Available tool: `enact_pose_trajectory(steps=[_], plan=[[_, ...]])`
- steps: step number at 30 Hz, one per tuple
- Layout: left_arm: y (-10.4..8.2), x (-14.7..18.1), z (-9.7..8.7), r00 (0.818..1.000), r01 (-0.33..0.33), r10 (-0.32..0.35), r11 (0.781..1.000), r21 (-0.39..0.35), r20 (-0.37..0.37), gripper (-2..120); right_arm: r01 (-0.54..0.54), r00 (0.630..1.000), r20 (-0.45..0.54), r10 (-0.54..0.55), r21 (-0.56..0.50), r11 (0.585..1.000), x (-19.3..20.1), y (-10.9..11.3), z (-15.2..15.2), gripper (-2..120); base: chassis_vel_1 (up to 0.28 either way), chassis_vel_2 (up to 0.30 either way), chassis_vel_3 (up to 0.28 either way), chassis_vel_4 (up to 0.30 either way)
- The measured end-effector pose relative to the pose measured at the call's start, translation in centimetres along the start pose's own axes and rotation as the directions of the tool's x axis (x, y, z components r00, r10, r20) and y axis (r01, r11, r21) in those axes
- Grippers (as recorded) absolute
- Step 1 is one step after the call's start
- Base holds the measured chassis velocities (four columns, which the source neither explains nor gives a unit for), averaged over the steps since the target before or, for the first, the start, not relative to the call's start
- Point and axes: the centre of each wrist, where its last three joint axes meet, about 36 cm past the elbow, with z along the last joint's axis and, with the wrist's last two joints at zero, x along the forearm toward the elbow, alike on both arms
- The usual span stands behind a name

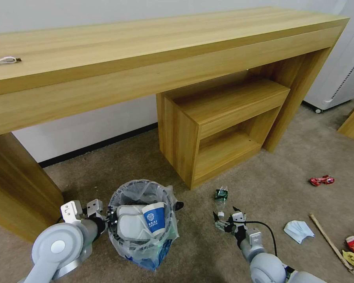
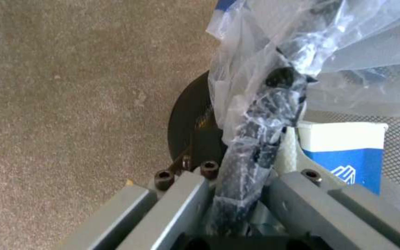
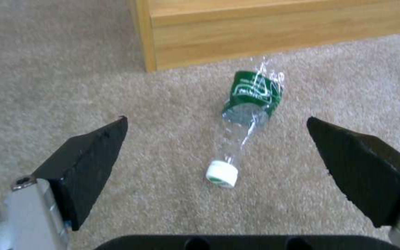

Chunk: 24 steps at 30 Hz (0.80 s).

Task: Pick up the trash bin and place the garbage on the floor into it.

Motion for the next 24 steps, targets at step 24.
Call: enact_pose_trajectory(steps=[24], plan=[[0.1, 0.0, 0.0, 1.000, -0.006, 0.006, 1.000, 0.006, -0.002, 0, -0.076, 0.996, -0.036, 0.075, -0.003, 0.997, -2.2, 0.8, 3.8, 94, 0.000, 0.000, 0.000, 0.000]])
